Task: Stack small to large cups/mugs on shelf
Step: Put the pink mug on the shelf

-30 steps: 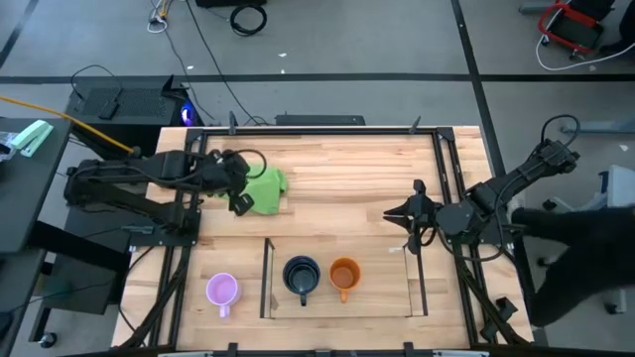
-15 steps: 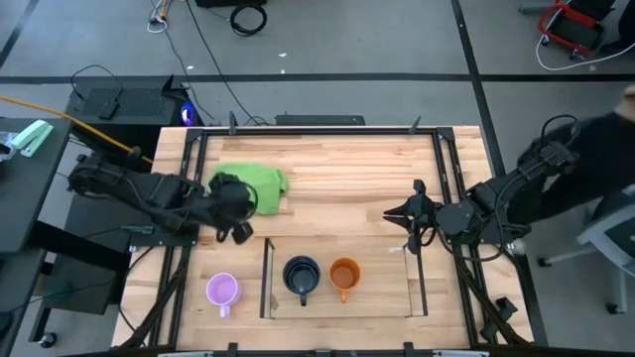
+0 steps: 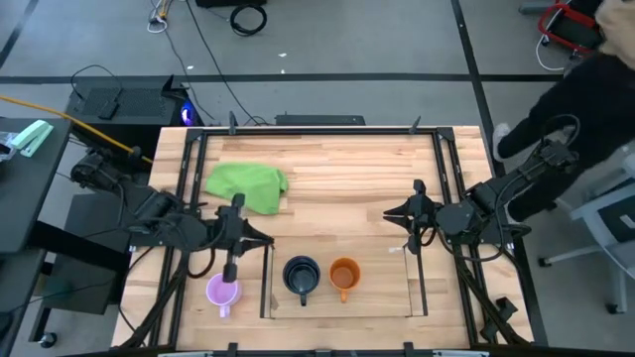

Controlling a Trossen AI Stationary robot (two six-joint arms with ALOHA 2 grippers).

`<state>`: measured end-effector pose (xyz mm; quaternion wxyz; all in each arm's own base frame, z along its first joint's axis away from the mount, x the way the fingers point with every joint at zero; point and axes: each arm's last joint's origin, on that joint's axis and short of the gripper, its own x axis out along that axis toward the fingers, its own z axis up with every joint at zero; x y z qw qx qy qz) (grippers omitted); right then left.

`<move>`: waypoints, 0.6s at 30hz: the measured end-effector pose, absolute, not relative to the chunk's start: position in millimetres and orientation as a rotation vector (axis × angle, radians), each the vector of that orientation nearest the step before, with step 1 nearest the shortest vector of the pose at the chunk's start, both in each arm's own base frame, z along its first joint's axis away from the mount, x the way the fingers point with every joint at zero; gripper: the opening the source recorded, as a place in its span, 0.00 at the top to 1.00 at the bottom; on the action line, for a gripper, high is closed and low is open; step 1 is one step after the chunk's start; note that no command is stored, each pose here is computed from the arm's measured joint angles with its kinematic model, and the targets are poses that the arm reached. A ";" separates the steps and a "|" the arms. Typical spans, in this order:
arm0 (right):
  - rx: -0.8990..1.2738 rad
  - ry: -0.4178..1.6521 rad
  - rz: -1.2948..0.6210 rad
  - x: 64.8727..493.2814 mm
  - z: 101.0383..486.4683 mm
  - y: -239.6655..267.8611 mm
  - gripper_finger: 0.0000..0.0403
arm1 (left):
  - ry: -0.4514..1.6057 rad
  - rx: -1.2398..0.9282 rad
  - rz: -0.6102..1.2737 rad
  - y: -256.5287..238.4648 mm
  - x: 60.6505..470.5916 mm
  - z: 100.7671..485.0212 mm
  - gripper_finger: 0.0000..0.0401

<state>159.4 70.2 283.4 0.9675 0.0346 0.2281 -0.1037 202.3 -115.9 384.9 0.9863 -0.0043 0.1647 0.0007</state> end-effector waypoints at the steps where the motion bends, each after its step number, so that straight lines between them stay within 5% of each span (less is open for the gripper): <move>1: 0.070 0.461 -0.210 159.4 283.4 70.2 0.86 | 0.330 0.012 0.010 -115.4 202.3 384.8 0.93; 18: 0.071 0.412 -0.189 162.2 288.6 71.8 0.86 | 0.094 0.050 0.068 -83.7 158.4 427.4 0.94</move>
